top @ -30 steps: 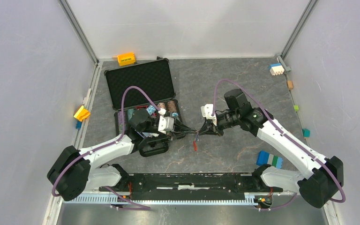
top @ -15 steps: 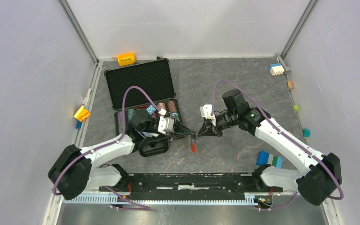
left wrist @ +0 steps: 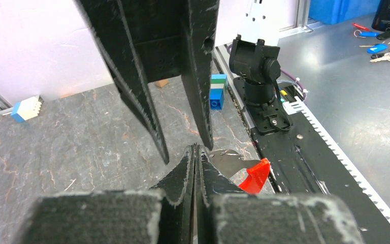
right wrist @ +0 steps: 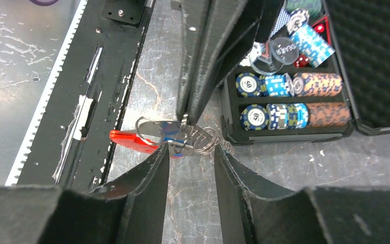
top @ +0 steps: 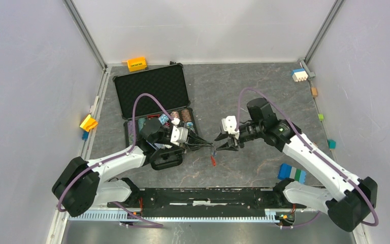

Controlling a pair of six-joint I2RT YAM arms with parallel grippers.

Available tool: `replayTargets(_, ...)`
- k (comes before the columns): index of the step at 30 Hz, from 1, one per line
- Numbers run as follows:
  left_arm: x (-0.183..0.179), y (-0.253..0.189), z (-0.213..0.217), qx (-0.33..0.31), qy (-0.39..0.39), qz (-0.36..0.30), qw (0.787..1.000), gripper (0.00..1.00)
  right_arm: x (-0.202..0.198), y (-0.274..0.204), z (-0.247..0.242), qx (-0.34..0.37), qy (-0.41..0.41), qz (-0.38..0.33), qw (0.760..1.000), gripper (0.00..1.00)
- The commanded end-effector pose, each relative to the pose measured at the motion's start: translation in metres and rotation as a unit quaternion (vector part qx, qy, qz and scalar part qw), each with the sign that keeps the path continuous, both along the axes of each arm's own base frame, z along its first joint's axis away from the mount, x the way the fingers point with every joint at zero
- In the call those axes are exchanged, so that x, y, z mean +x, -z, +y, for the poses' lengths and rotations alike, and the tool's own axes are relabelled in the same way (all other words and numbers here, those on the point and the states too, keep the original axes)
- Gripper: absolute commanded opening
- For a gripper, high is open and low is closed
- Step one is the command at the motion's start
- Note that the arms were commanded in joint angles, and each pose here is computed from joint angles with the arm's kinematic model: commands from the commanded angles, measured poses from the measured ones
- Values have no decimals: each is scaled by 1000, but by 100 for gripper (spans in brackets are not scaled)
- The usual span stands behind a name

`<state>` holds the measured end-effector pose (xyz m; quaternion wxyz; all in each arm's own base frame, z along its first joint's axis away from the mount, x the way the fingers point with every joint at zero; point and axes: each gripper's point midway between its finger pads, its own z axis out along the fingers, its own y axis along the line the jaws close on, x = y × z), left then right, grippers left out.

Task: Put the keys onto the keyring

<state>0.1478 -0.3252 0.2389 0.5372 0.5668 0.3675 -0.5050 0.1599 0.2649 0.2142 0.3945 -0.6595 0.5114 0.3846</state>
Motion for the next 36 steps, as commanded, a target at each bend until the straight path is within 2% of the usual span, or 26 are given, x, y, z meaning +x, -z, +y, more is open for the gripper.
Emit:
replayTargets(1, 1, -16, 1, -27, -2, -1, 1000, 2, -8, -17, -4, 28, -11, -44, 999, 42)
replayTargets(10, 4, -17, -1, -29, -7, 21, 999, 2, -5, -20, 1, 45, 0, -35, 998, 37)
replayTargets(16, 4, -17, -1, -29, -8, 26, 999, 2, 0, -25, 5, 55, 10, -35, 998, 29)
replayTargets(36, 6, -19, -2, -33, -10, 34, 999, 2, 0, -17, 8, 59, 9, -18, 998, 18)
